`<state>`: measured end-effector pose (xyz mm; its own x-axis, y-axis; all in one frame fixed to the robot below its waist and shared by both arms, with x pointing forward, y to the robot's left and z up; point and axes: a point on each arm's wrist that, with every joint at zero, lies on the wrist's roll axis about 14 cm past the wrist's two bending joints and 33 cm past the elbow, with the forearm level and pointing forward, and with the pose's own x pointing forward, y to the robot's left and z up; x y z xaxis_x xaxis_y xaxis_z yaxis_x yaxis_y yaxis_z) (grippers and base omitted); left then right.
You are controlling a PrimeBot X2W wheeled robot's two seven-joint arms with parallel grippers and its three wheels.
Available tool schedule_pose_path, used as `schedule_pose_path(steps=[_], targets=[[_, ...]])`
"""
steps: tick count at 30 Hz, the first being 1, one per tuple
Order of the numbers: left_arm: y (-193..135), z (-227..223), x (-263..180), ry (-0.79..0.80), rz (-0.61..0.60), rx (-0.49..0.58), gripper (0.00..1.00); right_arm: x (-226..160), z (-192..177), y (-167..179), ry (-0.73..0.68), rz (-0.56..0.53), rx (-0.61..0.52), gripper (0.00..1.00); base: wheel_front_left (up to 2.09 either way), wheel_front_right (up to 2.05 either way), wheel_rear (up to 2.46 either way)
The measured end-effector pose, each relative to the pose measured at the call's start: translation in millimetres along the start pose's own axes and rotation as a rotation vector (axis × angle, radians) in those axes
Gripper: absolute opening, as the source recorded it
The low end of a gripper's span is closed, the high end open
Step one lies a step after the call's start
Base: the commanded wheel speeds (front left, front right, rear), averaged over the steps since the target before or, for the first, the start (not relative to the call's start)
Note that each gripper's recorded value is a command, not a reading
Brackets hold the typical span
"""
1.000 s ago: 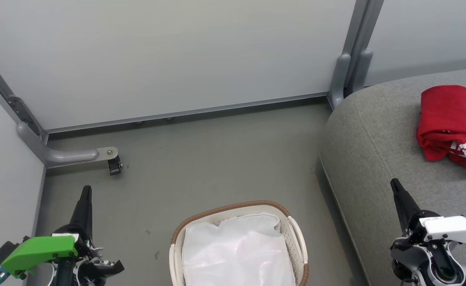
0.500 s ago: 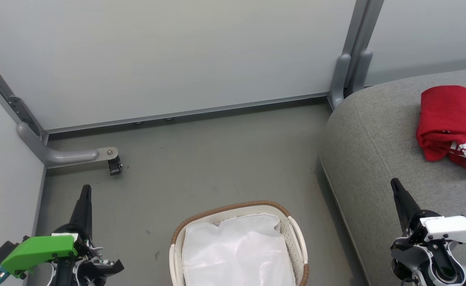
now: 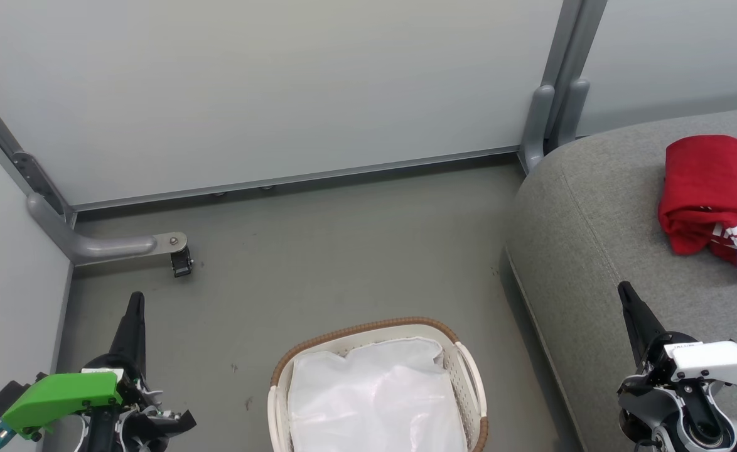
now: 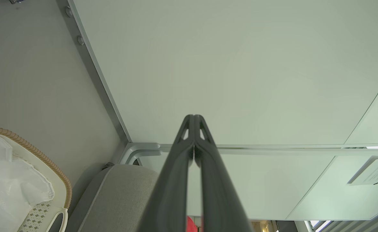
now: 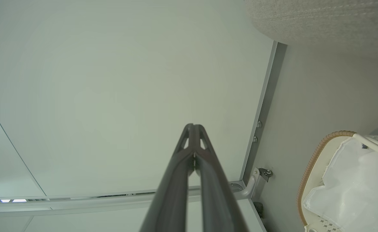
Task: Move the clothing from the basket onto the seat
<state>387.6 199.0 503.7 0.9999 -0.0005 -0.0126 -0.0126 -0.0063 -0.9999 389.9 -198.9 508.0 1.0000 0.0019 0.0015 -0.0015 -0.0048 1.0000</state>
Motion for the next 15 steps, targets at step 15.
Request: schedule_pose_path(steps=[15], targets=[[0.0, 0.0, 0.0, 0.0, 0.0, 0.0, 0.0, 0.0, 0.0, 0.0, 0.0, 0.0, 0.0, 0.0, 0.0, 0.0, 0.0]])
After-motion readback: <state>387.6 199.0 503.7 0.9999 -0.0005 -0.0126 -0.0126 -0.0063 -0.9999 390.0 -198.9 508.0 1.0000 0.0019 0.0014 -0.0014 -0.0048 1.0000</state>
